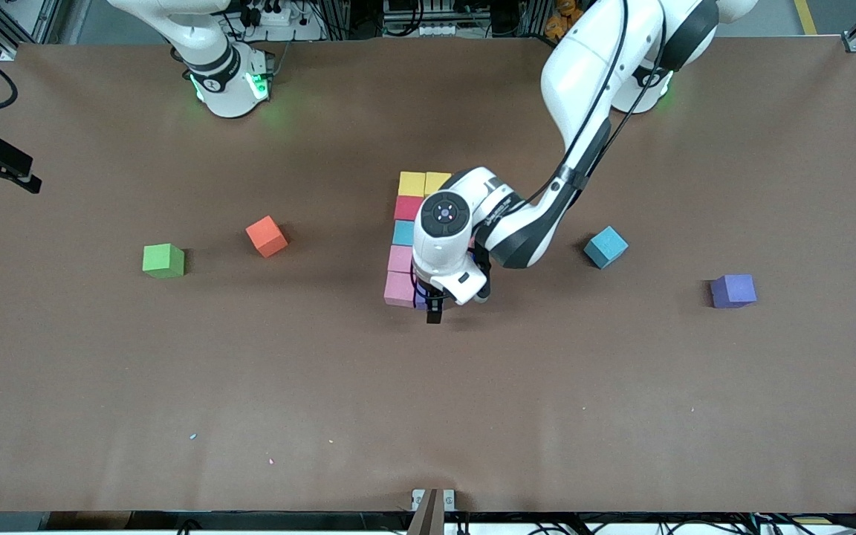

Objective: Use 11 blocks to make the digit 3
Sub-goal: 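Lower the purple cube beside the pink cubes and open the left gripper, then reach the left gripper to the cyan cube and grasp it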

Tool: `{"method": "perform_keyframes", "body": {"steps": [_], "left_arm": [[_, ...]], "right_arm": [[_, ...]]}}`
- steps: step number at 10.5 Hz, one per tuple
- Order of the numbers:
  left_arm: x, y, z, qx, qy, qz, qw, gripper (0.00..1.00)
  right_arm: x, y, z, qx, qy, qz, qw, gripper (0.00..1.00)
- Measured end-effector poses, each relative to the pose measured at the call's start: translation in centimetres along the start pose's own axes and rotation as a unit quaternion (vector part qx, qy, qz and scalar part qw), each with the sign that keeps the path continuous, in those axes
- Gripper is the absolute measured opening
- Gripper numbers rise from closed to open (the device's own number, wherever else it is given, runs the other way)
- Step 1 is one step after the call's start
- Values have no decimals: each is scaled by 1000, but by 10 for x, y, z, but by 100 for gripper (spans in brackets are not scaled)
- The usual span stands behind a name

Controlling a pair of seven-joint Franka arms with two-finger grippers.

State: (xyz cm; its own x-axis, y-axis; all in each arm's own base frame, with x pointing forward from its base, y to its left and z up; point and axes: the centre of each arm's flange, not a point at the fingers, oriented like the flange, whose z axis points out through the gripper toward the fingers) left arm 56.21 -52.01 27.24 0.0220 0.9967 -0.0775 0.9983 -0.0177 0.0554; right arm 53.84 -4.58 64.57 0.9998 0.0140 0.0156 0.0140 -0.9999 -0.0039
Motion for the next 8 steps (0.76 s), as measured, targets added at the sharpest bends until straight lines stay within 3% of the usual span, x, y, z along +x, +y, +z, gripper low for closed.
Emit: {"method": "perform_keyframes", "body": {"steps": [4, 8], "left_arm": [[42, 15, -59, 16, 26, 73, 997, 100], [162, 18, -92, 60, 33, 188, 980, 100]], "right_arm": [[0, 0, -1, 0, 0, 0, 1000, 100], [0, -1, -1, 0, 0, -1, 1000, 100]]}}
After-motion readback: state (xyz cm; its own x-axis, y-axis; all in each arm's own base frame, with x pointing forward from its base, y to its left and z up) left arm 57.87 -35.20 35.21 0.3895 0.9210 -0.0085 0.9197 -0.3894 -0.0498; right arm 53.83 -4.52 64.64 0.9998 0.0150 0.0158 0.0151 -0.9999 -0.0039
